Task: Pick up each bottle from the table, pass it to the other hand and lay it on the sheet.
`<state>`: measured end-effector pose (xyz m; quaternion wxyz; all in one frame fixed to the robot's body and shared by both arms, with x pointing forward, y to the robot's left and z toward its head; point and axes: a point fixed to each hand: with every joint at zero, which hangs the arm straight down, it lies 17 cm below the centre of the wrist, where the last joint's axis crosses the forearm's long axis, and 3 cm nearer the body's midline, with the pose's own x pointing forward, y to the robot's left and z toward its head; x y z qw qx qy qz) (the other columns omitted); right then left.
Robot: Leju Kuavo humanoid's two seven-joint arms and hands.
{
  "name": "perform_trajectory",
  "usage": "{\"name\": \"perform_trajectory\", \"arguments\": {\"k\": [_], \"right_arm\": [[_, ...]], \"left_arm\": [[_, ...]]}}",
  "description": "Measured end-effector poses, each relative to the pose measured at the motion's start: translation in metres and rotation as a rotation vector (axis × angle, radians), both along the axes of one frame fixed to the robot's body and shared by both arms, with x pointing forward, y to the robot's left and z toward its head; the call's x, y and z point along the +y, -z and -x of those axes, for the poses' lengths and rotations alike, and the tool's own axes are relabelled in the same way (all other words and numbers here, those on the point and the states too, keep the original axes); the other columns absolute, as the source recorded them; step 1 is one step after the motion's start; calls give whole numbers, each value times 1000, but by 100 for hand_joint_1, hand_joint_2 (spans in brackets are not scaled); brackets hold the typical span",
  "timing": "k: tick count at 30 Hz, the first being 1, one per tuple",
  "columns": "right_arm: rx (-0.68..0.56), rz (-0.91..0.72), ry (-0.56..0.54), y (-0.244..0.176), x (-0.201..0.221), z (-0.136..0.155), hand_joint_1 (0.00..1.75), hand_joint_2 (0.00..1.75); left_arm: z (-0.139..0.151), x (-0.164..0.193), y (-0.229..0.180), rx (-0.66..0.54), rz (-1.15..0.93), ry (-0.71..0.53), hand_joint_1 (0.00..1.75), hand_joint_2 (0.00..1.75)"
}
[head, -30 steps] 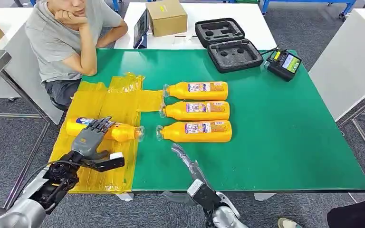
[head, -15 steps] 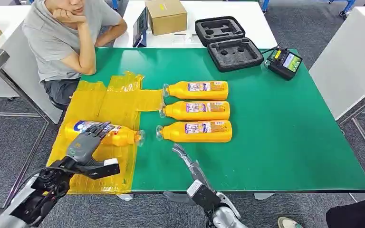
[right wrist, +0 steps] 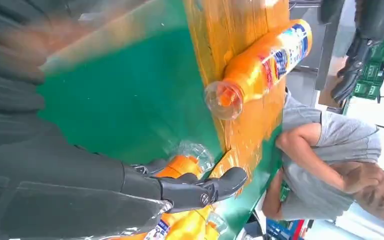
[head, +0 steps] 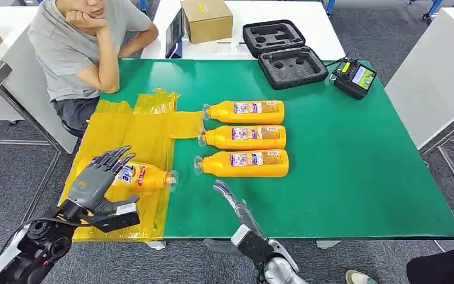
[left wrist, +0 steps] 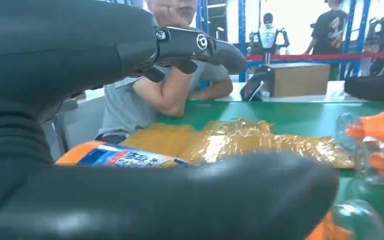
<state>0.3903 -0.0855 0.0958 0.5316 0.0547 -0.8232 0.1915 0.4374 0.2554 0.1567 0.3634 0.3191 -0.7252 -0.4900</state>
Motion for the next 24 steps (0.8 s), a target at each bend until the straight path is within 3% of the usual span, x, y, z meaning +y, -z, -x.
{"name": "perform_trajectory", "arguments": {"k": [12, 17, 18, 22, 23, 24], "right_arm": [[-1, 7, -1, 1, 1, 0, 0, 175], [-12, 4, 20, -2, -2, -1, 0, 175], [-19, 4, 27, -5, -3, -2, 0, 0], [-41, -41, 50, -19, -9, 1, 0, 0], [-44, -59, 53, -22, -11, 3, 0, 175], [-55, -76, 57, -29, -13, 6, 0, 175]], "left_arm": [[7, -15, -15, -68, 34, 22, 0, 175], [12, -26, -37, -129, 163, 59, 0, 175], [12, -27, -42, -136, 204, 64, 0, 175], [22, -38, -64, -148, 464, 118, 0, 175], [25, -42, -68, -146, 536, 127, 0, 175], [29, -43, -73, -147, 607, 135, 0, 175]]}}
